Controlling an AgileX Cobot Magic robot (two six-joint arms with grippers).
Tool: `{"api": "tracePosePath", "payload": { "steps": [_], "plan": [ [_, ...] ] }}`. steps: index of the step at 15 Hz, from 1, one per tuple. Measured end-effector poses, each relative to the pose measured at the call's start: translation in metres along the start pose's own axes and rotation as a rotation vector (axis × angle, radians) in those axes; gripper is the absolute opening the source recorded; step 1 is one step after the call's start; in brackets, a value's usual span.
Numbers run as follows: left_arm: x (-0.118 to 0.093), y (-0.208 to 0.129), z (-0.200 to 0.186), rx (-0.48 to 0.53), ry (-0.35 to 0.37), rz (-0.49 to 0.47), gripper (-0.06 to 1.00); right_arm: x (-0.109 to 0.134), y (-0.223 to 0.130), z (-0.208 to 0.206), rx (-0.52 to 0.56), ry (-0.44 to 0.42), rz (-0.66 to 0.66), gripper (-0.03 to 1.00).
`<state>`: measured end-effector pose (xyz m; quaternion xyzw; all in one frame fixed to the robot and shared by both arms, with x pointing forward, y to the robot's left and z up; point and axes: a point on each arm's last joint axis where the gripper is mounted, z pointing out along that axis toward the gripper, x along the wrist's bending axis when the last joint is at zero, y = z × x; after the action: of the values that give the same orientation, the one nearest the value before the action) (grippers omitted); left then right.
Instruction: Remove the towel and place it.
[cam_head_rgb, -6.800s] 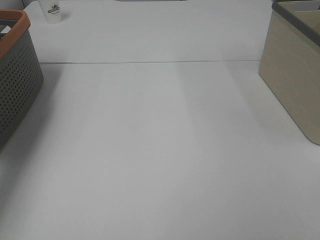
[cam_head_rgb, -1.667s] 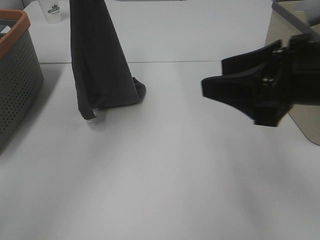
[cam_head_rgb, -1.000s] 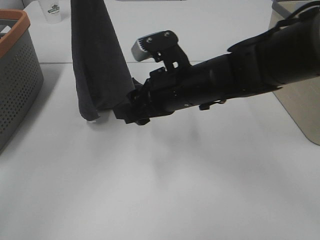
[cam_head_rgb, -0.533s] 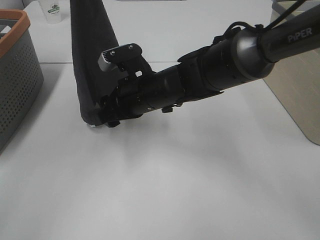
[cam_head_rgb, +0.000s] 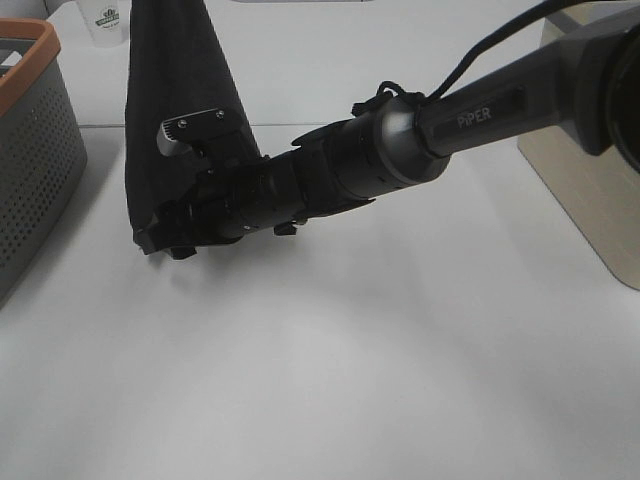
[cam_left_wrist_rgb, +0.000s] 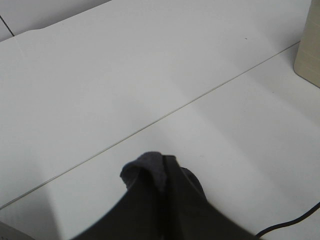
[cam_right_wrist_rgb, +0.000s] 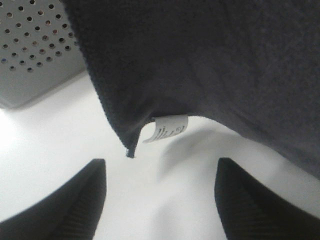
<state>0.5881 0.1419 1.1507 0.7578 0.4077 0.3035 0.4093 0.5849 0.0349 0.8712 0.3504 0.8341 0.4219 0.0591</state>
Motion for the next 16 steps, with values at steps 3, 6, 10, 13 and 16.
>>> {"api": "tracePosePath", "payload": {
  "steps": [3,6,10,13,16],
  "plan": [
    [0.0,0.0,0.0,0.0,-0.001,-0.002,0.0,0.006,0.003,0.004,-0.007,-0.006,0.107,0.63],
    [0.0,0.0,0.0,0.0,-0.001,-0.002,0.0,0.015,0.002,0.006,-0.003,-0.004,0.224,0.65],
    [0.0,0.0,0.0,0.001,-0.001,-0.003,0.0,0.03,-0.001,0.01,0.002,-0.108,0.21,0.71],
    [0.0,0.0,0.0,0.003,-0.005,-0.01,0.0,0.036,0.019,0.009,-0.068,-0.233,0.205,0.71],
    [-0.001,0.0,0.0,0.003,-0.006,-0.011,0.0,0.033,0.019,0.013,-0.074,-0.261,0.206,0.7]
  ]
}}
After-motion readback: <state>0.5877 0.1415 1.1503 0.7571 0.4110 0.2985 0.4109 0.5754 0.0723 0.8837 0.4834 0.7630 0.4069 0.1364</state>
